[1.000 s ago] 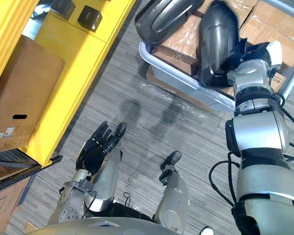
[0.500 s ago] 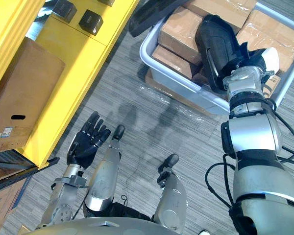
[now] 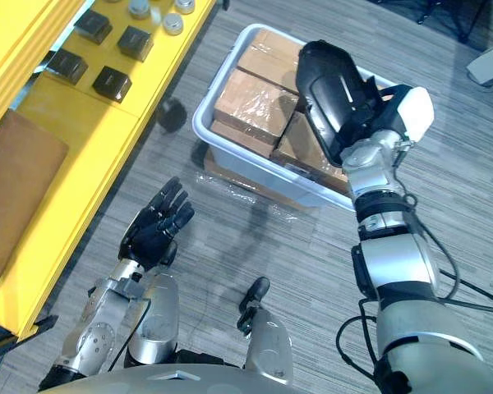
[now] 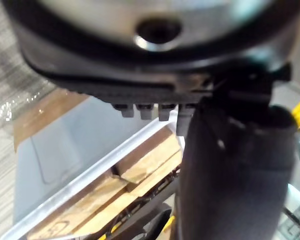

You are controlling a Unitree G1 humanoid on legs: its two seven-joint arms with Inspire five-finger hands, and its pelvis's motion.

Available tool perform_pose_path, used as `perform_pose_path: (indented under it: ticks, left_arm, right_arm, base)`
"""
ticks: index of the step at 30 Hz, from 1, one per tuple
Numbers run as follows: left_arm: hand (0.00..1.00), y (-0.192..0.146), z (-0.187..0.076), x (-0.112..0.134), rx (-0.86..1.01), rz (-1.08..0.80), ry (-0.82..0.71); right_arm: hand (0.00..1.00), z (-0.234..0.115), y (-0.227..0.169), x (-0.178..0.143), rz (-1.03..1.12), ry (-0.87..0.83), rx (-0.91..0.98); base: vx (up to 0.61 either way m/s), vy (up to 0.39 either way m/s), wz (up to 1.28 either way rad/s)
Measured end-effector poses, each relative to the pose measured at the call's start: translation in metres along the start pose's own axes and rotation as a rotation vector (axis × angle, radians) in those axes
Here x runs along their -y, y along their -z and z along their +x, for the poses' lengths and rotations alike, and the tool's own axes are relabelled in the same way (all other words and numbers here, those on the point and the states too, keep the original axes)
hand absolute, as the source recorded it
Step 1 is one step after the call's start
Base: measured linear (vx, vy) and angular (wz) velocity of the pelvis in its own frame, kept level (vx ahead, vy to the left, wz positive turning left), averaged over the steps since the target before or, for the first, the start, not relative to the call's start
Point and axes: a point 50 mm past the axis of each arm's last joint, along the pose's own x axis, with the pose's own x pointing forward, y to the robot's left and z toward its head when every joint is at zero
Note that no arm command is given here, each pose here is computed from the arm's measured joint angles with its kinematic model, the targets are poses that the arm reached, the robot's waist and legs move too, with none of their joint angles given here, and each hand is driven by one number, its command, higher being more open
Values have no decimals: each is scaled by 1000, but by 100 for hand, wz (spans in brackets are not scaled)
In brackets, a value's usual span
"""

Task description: Walk over and take three plastic housings, then place them on the shelf

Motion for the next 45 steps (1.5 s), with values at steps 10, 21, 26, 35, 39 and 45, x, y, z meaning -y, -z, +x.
perform_pose_path:
  ticks: [10, 21, 26, 35, 39, 45]
  left_arm:
    - [100, 3, 30, 26, -47, -55, 82]
    - [100, -3, 63, 52, -12, -25, 84]
    - [100, 1, 65, 56, -3, -13, 56]
    - [0, -3, 65, 51, 86, 6, -164]
    - [0, -11, 64, 46, 166, -40, -272]
    - [0, -21, 60, 20, 279, -96, -431]
  right_arm:
    - [0, -83, -39, -45, 197, -130, 320]
    - [0, -138, -56, -59, 347, -285, 533]
    - [0, -166, -52, -76, 359, -422, 548]
    - [0, -193, -43, -94, 452, -547, 443]
    - [0, -201, -42, -100, 480, -569, 399]
    - [0, -219, -46, -108, 500, -623, 399]
  base:
    - [25, -1, -29]
    - [11, 6, -21]
    - [-16, 3, -6]
    - [0, 0, 0]
    - [0, 0, 0]
    - [0, 0, 0]
